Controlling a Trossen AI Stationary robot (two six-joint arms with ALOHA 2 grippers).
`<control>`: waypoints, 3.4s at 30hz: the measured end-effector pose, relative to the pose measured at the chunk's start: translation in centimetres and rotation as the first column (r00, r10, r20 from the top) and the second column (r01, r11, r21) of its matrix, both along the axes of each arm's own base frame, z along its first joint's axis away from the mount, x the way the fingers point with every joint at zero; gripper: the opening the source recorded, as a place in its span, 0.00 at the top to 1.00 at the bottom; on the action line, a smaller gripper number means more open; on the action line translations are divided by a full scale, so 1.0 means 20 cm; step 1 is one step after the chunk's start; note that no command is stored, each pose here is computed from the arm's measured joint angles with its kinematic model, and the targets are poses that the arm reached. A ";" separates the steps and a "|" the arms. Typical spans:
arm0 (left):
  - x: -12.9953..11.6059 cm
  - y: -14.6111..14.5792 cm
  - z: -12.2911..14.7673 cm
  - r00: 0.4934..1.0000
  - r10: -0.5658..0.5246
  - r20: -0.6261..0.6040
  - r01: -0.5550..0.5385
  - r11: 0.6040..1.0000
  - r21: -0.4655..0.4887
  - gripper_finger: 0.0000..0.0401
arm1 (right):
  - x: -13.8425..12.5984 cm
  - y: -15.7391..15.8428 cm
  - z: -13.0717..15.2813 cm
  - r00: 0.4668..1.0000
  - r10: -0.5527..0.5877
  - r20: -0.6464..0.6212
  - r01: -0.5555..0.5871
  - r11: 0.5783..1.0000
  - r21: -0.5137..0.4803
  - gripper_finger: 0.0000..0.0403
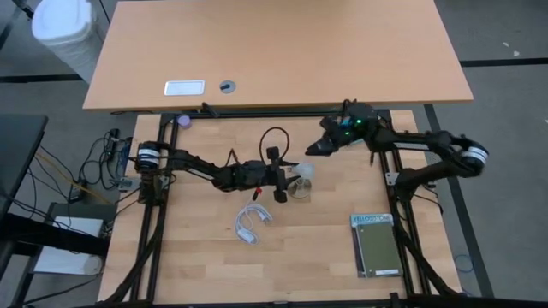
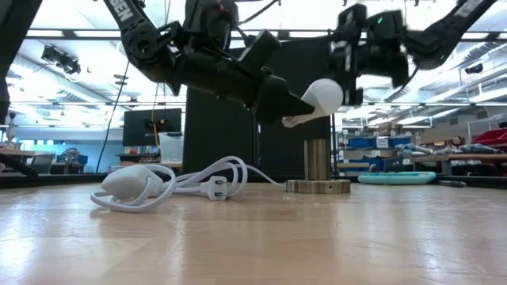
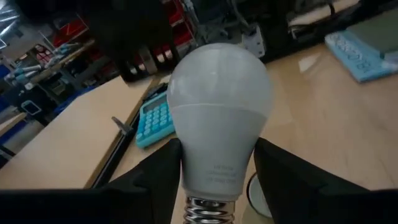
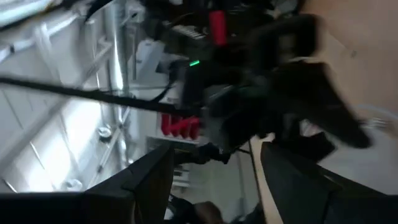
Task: Screw lightbulb
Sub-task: Insert the lightbulb into the socket
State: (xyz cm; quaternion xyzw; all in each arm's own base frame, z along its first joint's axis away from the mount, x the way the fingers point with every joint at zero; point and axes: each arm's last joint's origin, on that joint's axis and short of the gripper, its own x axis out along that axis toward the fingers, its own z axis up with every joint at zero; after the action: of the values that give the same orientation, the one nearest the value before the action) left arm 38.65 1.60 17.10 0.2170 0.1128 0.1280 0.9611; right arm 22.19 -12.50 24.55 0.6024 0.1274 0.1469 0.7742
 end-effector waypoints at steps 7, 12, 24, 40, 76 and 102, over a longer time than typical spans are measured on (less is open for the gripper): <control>0.01 0.00 0.01 0.995 -0.025 0.094 0.031 0.997 -0.068 0.49 | -0.21 0.14 0.10 0.980 -0.189 -0.063 0.162 0.938 -0.307 0.40; 0.02 0.01 0.03 0.982 -0.054 0.179 0.085 0.982 -0.166 0.49 | -0.33 0.24 0.13 0.918 -0.384 -0.097 0.295 0.825 -0.481 0.40; -0.02 0.02 -0.08 0.949 -0.034 0.312 0.132 0.946 -0.296 0.49 | -0.31 0.42 0.08 0.893 -0.382 -0.236 0.216 0.826 -0.520 0.40; -0.02 0.02 -0.08 0.929 -0.055 0.367 0.188 0.923 -0.337 0.49 | -0.21 0.69 0.00 0.902 -0.371 -0.222 0.106 0.687 -0.719 0.40; -0.03 0.01 -0.08 0.923 -0.094 0.373 0.231 0.910 -0.344 0.50 | -0.03 0.79 -0.27 0.949 -0.306 -0.080 0.005 0.266 -0.964 0.48; 0.03 0.06 -0.21 0.915 -0.075 0.396 0.211 0.927 -0.311 0.50 | -0.13 0.71 -0.43 0.952 -0.290 0.095 0.213 0.411 -0.886 0.50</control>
State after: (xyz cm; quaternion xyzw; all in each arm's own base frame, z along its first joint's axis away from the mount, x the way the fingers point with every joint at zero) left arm 39.29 2.72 12.88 0.0232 -0.0696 0.0736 0.9946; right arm 19.53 1.63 15.85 0.1264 0.1216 -0.0813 0.9811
